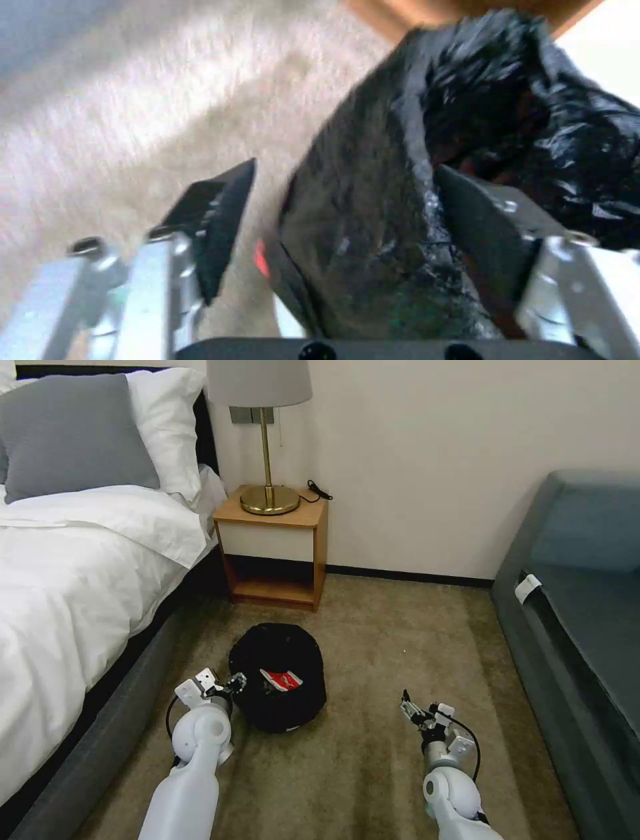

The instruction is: Pick up the trash bin, then pick up the garbage on the floor and place it into the trash bin.

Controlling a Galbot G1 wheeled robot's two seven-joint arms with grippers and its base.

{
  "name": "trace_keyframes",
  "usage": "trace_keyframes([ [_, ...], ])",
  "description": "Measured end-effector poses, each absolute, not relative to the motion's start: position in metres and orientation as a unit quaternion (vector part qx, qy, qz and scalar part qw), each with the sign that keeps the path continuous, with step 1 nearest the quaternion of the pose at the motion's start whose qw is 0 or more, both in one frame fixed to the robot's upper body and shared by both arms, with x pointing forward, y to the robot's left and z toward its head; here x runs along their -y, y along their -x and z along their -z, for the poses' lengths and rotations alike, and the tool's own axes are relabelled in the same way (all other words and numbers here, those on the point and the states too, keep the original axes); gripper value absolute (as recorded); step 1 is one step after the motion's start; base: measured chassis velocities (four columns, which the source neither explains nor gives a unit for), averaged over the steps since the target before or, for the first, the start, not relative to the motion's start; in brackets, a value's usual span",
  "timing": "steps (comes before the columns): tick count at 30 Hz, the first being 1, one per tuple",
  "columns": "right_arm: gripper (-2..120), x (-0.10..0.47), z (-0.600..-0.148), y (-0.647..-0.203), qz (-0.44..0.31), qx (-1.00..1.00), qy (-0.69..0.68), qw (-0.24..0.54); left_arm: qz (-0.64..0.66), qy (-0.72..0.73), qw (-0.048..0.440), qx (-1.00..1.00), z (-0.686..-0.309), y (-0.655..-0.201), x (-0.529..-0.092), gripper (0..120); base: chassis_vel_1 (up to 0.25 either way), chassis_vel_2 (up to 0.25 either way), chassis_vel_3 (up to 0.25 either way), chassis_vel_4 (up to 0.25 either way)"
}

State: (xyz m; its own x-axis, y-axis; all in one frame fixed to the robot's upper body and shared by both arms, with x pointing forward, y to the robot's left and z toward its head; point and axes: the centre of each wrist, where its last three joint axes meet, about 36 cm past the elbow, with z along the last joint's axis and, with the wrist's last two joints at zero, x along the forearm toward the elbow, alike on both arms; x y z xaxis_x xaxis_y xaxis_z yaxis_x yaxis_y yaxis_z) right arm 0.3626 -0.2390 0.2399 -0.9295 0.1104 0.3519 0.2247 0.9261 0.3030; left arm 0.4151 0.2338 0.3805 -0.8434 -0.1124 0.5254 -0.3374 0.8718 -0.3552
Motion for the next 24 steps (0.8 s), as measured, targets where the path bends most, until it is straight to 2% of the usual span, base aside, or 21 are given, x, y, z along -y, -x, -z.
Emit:
trace_keyframes([
  [3, 100, 0.236, -0.242, -0.355, 0.171, 0.967, 0.085, 0.166, -0.165, -0.112, 0.210, 0.957, -0.386, -0.398, -0.237, 94, 0.000, 0.000, 0.000, 0.000],
  [4, 100, 0.236, -0.242, -0.355, 0.171, 0.967, 0.085, 0.166, -0.165, -0.112, 0.210, 0.957, -0.386, -0.398, -0.237, 94, 0.000, 0.000, 0.000, 0.000],
  [6, 100, 0.233, -0.243, -0.349, 0.170, 0.968, 0.083, 0.165, -0.117, -0.103, 0.178, 0.972, -0.391, -0.383, -0.238, 99, 0.000, 0.000, 0.000, 0.000],
  [11, 100, 0.231, -0.244, -0.335, 0.153, 0.973, 0.074, 0.158, -0.047, -0.080, 0.136, 0.986, -0.391, -0.359, -0.240, 100, 0.000, 0.000, 0.000, 0.000],
  [24, 100, 0.224, -0.242, -0.305, 0.149, 0.979, 0.070, 0.120, 0.114, 0.015, 0.085, 0.990, -0.379, -0.297, -0.243, 100, 0.000, 0.000, 0.000, 0.000],
])
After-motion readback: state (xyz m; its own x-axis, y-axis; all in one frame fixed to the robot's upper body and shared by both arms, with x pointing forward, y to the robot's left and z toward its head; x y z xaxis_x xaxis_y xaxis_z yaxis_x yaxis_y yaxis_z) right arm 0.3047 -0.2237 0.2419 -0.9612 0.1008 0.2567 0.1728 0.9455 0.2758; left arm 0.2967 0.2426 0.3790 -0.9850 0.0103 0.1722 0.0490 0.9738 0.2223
